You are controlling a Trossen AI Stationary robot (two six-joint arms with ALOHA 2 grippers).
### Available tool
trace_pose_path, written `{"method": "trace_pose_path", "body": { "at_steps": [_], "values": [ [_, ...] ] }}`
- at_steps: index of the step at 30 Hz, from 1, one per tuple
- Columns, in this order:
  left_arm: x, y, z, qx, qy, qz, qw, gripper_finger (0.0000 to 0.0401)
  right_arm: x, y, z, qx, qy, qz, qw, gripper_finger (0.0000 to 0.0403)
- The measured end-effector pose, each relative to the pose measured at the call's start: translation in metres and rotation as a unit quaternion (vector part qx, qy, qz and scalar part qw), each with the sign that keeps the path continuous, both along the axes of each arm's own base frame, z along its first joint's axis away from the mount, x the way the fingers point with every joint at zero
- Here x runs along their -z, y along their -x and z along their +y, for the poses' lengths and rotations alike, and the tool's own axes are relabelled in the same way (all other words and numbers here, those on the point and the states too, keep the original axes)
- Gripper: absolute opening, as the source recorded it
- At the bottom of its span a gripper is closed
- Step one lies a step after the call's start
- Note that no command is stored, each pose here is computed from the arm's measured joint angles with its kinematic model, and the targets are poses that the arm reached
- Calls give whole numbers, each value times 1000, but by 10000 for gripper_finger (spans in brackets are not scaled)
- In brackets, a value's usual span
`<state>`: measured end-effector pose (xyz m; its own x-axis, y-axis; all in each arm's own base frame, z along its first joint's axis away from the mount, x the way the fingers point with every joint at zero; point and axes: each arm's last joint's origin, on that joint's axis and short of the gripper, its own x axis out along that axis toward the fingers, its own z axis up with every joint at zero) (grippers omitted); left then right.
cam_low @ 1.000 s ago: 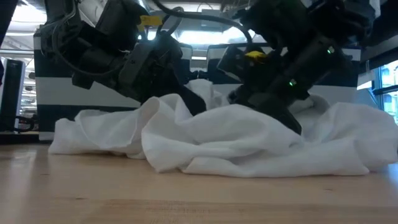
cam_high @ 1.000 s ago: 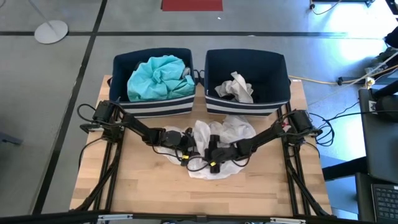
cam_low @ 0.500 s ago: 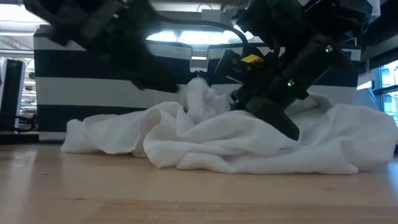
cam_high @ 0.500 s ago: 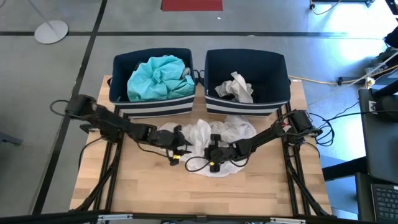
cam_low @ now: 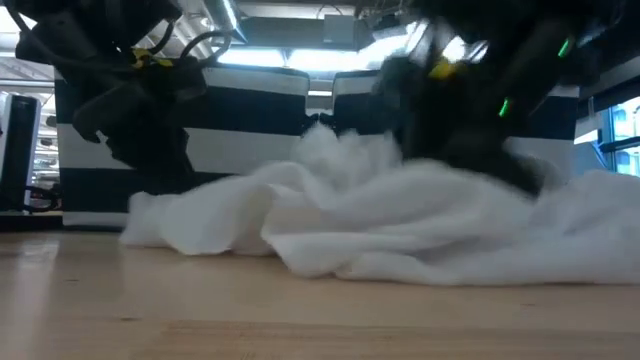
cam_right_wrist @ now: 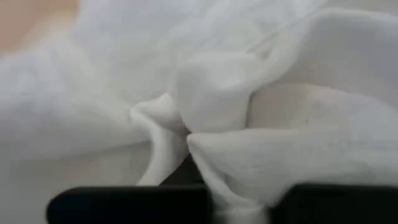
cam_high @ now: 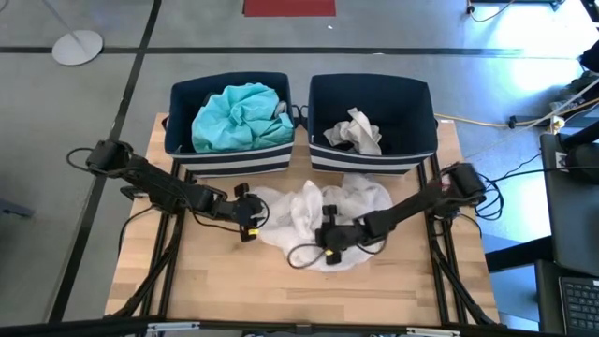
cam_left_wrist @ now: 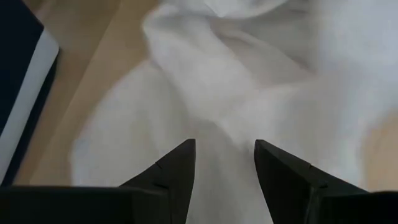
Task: Sort clothes
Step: Put the white dress into the right blue bin
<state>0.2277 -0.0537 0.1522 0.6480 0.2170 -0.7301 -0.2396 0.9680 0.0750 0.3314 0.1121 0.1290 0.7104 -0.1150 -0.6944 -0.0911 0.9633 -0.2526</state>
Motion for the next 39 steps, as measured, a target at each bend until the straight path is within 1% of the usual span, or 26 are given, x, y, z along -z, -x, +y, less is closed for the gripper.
{"method": "trace_pose_path", "body": {
  "at_steps": [3, 6, 9, 11, 15, 20, 26, 29, 35, 39],
  "values": [
    [1, 1, 1, -3, 0, 5, 1000, 155, -32, 6, 5, 1, -2, -45, 999, 22],
    [1, 1, 1, -4, -1, 6, 1000, 155, -57, 14, 2, -2, 2, -64, 998, 18],
    [1, 1, 1, -4, -1, 6, 1000, 155, -90, 20, -1, 6, 5, -83, 997, 18],
    [1, 1, 1, -4, -1, 7, 1000, 155, -114, 22, -3, 14, 23, -95, 995, 18],
    [2, 2, 2, -5, -3, 11, 1000, 155, -155, 23, -6, 27, 76, -96, 992, 18],
    [2, 3, 2, -6, -5, 16, 1000, 155, -212, 23, -10, 52, 145, -118, 981, 18],
    [2, 3, 2, -6, -5, 17, 1000, 155, -282, 26, -18, 73, 192, -175, 963, 18],
    [2, 3, 2, -6, -5, 17, 1000, 155, -314, 31, -29, 96, 214, -203, 951, 18],
    [2, 3, 2, -6, -5, 16, 1000, 155, -373, 47, -58, 164, 261, -246, 919, 18],
    [2, 3, 2, -6, -5, 16, 1000, 155, -408, 61, -77, 212, 274, -282, 895, 19]
  ]
}}
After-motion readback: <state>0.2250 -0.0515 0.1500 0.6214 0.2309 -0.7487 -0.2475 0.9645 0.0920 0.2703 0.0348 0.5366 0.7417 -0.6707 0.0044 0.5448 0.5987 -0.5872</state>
